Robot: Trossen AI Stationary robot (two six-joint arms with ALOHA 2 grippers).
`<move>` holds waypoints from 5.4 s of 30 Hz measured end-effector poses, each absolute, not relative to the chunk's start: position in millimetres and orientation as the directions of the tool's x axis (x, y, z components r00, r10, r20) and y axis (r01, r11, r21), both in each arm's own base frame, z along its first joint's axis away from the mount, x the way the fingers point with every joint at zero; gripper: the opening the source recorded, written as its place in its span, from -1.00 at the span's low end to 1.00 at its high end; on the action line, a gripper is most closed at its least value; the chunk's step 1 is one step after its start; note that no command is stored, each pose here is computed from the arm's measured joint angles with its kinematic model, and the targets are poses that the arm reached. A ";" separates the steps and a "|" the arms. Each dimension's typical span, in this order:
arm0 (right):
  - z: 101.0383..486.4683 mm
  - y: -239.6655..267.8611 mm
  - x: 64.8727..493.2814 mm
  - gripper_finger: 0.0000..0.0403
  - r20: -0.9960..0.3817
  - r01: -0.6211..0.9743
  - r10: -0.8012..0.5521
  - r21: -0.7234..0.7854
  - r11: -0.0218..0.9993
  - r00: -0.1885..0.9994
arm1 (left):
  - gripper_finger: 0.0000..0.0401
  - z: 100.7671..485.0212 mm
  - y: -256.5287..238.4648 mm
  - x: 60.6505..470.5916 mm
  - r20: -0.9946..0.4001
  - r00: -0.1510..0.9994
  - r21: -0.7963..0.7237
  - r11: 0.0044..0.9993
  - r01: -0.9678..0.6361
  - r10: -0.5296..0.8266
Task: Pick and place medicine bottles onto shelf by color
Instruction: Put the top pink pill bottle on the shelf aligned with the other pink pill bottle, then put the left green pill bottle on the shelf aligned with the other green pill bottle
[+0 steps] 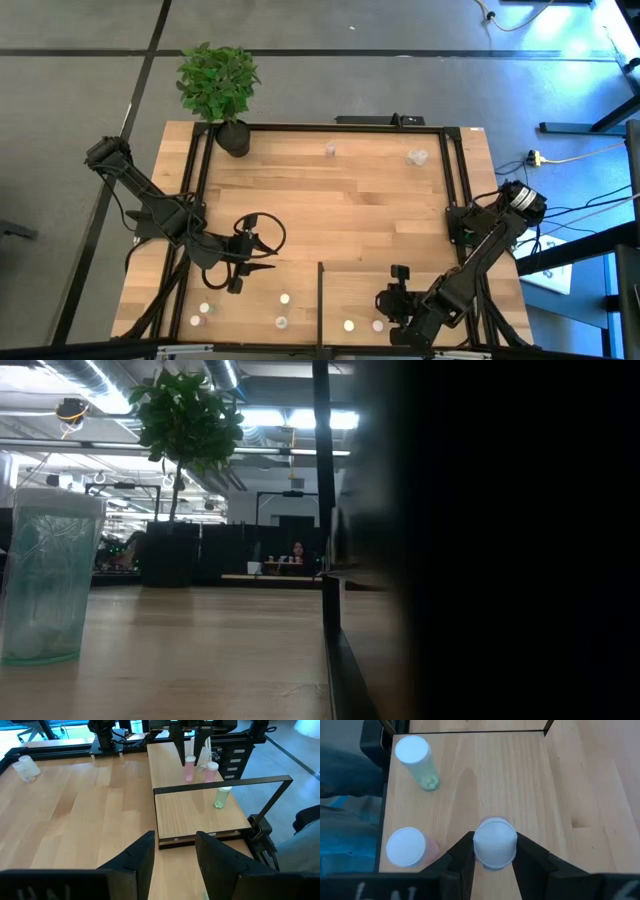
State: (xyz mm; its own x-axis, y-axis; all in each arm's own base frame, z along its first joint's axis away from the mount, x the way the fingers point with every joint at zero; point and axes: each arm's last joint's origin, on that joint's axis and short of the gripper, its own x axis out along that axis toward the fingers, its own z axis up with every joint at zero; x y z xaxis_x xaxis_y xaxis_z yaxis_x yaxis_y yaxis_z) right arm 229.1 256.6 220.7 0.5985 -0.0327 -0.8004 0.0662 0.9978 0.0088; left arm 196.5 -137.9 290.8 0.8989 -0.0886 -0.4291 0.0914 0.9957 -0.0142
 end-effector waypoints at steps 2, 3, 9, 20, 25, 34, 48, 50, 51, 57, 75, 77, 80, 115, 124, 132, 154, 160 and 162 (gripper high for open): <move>219.8 256.9 229.2 -0.43 -0.802 0.077 -0.034 0.015 0.997 0.596 | -0.33 290.8 -137.9 196.5 -0.429 0.899 -0.014 0.996 0.091 -0.089; 218.9 257.2 229.3 -0.43 -0.805 0.077 -0.033 0.016 0.997 0.592 | -0.33 290.8 -137.9 196.5 -0.429 0.899 -0.014 0.996 0.091 -0.089; 206.7 262.3 230.3 -0.43 -0.805 0.079 -0.068 -0.026 0.997 0.589 | -0.33 290.9 -137.9 196.5 -0.429 0.899 -0.014 0.996 0.091 -0.089; 203.4 264.4 230.8 -0.43 -0.794 0.105 -0.083 -0.024 0.994 0.602 | -0.33 290.9 -137.9 196.5 -0.429 0.899 -0.014 0.996 0.092 -0.089; 204.0 265.5 231.5 -0.42 -0.791 0.106 -0.071 -0.008 0.994 0.607 | -0.33 290.9 -137.9 196.5 -0.429 0.899 -0.014 0.996 0.092 -0.089; 203.8 266.1 231.2 -0.27 -0.802 0.100 -0.054 0.007 0.995 0.596 | -0.33 290.9 -137.9 196.5 -0.429 0.899 -0.014 0.996 0.092 -0.089; 204.0 266.3 231.5 0.01 -0.800 0.117 -0.051 0.024 0.993 0.598 | -0.33 290.9 -137.9 196.5 -0.429 0.899 -0.014 0.996 0.091 -0.089; 204.0 266.3 231.4 0.03 -0.800 0.116 -0.051 0.023 0.993 0.598 | -0.33 290.9 -137.9 196.5 -0.429 0.899 -0.014 0.996 0.091 -0.088; 204.2 266.4 231.5 0.04 -0.800 0.116 -0.051 0.024 0.993 0.598 | -0.33 290.9 -137.9 196.5 -0.429 0.899 -0.014 0.996 0.092 -0.089; 213.5 268.7 233.4 0.04 -0.798 0.116 -0.047 0.029 0.993 0.601 | -0.33 290.9 -137.9 196.5 -0.429 0.899 -0.014 0.996 0.091 -0.089; 265.4 266.6 240.8 0.04 -0.721 0.179 -0.189 -0.091 0.980 0.666 | -0.33 291.0 -137.9 196.5 -0.428 0.899 -0.015 0.996 0.091 -0.089; 271.7 265.8 245.0 0.04 -0.714 0.180 -0.184 -0.082 0.980 0.676 | -0.33 291.0 -137.9 196.6 -0.428 0.899 -0.015 0.996 0.091 -0.089; 277.6 261.3 252.1 0.04 -0.708 0.182 -0.190 -0.088 0.979 0.680 | -0.33 291.0 -137.9 196.5 -0.429 0.899 -0.015 0.996 0.091 -0.089; 298.9 200.2 309.6 0.04 -0.716 0.197 -0.256 -0.167 0.966 0.649 | -0.33 291.4 -146.2 186.2 -0.487 0.858 -0.125 0.985 0.119 -0.165; 310.0 198.9 313.3 0.04 -0.700 0.166 -0.246 -0.182 0.969 0.671 | -0.33 296.5 -158.0 157.0 -0.637 0.749 -0.349 0.935 -0.071 -0.181; 309.3 200.1 313.0 0.04 -0.724 0.125 -0.204 -0.162 0.979 0.659 | -0.33 286.2 -170.8 128.3 -0.733 0.647 -0.519 0.788 -0.332 -0.210; 309.2 200.1 312.9 0.04 -0.725 0.106 -0.202 -0.177 0.979 0.658 | -0.33 238.9 -215.7 107.3 -0.933 0.227 -0.356 0.618 -0.701 -0.280; 309.2 200.1 313.0 0.04 -0.725 0.107 -0.203 -0.176 0.979 0.658 | -0.33 234.6 -222.8 103.8 -0.934 0.199 -0.344 0.600 -0.722 -0.296; 309.2 200.1 313.0 0.04 -0.725 0.107 -0.203 -0.176 0.979 0.658 | -0.33 234.8 -222.9 103.9 -0.933 0.205 -0.349 0.599 -0.721 -0.297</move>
